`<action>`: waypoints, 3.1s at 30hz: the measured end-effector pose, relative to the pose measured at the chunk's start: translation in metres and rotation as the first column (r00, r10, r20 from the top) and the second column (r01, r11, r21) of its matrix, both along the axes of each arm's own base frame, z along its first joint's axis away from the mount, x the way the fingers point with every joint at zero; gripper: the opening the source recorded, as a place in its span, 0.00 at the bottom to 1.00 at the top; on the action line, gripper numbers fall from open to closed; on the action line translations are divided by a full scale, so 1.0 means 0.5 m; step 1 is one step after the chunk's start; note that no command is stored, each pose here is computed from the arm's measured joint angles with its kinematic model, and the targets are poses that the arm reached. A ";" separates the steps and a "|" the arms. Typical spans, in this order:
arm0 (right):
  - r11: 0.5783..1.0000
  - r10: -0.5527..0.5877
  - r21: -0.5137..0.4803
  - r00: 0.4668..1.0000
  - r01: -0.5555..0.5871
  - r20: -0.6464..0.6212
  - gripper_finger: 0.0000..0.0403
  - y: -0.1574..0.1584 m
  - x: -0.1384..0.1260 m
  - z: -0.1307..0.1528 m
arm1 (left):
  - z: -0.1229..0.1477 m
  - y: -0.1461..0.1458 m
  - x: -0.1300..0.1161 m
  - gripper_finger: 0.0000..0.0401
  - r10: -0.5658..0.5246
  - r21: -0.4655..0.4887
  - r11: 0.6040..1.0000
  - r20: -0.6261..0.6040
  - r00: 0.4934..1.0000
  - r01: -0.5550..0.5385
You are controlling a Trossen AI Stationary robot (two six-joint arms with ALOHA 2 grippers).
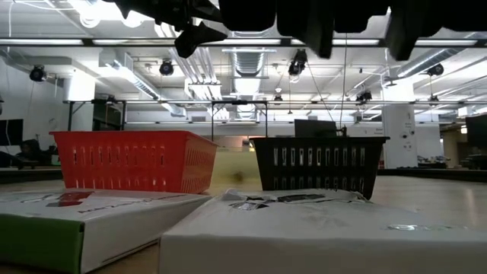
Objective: Pick and place items into bin
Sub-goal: Put the right card reader box into the red bin
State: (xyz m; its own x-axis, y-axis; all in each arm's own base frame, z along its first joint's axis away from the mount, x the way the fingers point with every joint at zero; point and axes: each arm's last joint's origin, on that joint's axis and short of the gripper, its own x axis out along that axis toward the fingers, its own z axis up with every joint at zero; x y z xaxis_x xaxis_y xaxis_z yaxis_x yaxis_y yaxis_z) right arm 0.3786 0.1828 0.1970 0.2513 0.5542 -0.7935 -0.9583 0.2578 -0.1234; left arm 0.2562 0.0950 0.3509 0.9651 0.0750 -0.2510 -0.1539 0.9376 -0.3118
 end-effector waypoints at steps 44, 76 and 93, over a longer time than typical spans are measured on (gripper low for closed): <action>0.985 0.121 -0.133 0.990 -0.110 0.076 0.82 0.006 0.032 -0.100 | 0.000 0.000 0.000 0.46 0.002 -0.007 1.000 0.001 1.000 -0.002; 0.994 0.062 -0.092 0.998 -0.061 -0.002 0.77 -0.013 0.023 -0.158 | 0.002 0.000 0.001 0.46 0.002 -0.003 1.000 0.009 1.000 -0.002; 0.997 0.011 -0.075 1.000 -0.011 0.005 0.54 -0.014 0.021 -0.171 | 0.002 0.000 0.000 0.46 0.002 -0.003 1.000 0.010 1.000 -0.002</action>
State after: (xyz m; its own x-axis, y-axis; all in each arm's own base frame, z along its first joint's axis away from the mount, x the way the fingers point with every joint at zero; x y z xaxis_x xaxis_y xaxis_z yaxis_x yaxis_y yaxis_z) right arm 0.3889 0.1761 0.1114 0.2499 0.4960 -0.8316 -0.9603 0.2372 -0.1471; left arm 0.2564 0.0951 0.3518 0.9673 0.0765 -0.2419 -0.1530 0.9364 -0.3159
